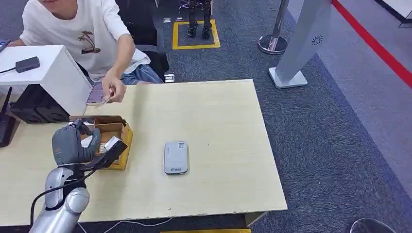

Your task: Pass the card to the sensor for recognition and then transmit it.

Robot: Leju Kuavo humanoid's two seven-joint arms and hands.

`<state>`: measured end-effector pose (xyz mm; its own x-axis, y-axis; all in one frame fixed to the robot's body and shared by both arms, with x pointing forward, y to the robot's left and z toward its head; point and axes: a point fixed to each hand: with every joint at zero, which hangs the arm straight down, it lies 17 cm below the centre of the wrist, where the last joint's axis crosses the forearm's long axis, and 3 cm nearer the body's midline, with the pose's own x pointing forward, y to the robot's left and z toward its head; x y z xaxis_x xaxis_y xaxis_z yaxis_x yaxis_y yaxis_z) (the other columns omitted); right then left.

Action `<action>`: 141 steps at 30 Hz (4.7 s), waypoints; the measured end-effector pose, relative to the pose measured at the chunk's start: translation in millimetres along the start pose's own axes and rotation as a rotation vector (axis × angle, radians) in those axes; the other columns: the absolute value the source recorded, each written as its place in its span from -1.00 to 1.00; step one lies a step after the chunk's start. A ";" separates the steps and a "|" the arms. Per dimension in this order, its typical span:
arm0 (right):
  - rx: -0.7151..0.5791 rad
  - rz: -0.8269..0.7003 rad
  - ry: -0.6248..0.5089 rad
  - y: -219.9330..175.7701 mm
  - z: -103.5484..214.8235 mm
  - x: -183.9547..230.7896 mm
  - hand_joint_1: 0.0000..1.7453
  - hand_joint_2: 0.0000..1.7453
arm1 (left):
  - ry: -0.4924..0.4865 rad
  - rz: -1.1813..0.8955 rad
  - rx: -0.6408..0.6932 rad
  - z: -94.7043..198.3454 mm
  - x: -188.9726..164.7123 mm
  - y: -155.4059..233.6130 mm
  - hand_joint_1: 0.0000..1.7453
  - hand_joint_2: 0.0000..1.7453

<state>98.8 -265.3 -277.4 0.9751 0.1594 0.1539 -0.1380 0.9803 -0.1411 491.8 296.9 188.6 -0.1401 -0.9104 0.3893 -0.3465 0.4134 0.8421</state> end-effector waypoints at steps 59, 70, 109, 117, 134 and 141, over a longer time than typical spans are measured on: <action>0.000 0.013 0.001 0.9 0.1 -6.7 -1.00 1.00 | -0.077 -0.020 0.031 0.5 -0.9 34.9 -1.00 1.00; -0.002 0.013 0.002 0.5 0.0 -7.2 -1.00 1.00 | -0.047 0.008 0.012 0.5 -7.5 32.7 1.00 1.00; -0.005 0.051 0.009 0.4 0.0 -9.3 -1.00 1.00 | -0.040 -0.002 0.002 -0.5 -13.7 33.7 1.00 1.00; -0.004 0.098 0.001 0.1 0.1 0.0 -1.00 1.00 | -0.076 -0.135 -0.024 -20.9 -5.7 23.8 1.00 1.00; 0.004 0.123 -0.011 0.9 0.5 10.5 -1.00 1.00 | -0.211 -0.171 -0.149 -13.9 66.8 -46.7 1.00 1.00; 0.005 0.123 -0.012 1.0 0.6 11.3 -1.00 1.00 | -0.284 -0.164 -0.202 0.6 98.9 -69.0 1.00 1.00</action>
<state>109.6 -262.5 -275.2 0.9485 0.2802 0.1476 -0.2576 0.9537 -0.1551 501.3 178.3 168.8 -0.3592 -0.9213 0.1487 -0.1999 0.2315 0.9521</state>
